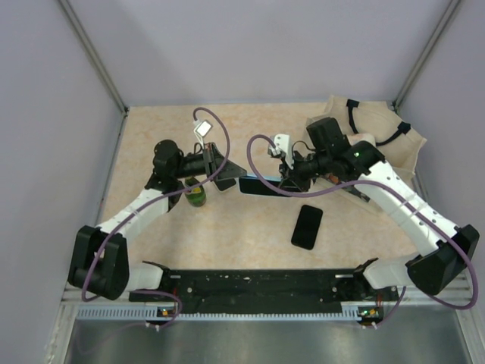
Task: Take the phone out of the phone case
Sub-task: Remove the phone case from the phone.
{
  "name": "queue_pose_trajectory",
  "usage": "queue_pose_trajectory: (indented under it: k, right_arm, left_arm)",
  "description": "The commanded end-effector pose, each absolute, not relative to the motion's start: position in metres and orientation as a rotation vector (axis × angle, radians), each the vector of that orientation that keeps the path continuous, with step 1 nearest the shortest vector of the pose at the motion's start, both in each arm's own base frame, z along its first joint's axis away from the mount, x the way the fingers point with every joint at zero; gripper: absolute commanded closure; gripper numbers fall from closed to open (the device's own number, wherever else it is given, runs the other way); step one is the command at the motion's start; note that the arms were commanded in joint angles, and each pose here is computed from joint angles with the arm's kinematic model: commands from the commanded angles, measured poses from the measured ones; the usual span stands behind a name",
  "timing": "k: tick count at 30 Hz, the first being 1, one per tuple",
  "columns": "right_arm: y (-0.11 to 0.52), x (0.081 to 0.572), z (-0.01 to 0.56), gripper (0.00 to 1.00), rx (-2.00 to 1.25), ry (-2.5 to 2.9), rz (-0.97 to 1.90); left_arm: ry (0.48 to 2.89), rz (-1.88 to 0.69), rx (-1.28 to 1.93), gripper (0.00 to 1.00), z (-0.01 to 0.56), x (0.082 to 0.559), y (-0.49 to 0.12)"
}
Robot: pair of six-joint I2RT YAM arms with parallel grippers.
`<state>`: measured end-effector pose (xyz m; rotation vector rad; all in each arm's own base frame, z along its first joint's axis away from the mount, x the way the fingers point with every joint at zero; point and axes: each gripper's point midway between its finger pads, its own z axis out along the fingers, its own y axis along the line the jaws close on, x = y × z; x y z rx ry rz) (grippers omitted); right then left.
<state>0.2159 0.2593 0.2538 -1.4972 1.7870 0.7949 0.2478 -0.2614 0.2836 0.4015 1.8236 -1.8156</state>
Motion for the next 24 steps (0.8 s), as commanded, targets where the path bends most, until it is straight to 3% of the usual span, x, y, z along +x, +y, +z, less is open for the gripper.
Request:
queue_pose_trajectory:
  k: [1, 13, 24]
  right_arm:
    - [0.301, 0.218, 0.353, 1.00, -1.493, 1.310, 0.811]
    - [0.308, 0.206, 0.345, 1.00, -1.547, 1.296, 0.857]
    - [0.313, 0.188, 0.338, 1.00, -1.581, 1.290, 0.963]
  left_arm:
    - [2.001, -1.728, 0.216, 1.00, 0.248, 0.265, -0.265]
    - [2.056, -1.677, 0.173, 1.00, 0.238, 0.276, -0.266]
    - [1.972, -1.773, 0.369, 1.00, 0.251, 0.260, -0.284]
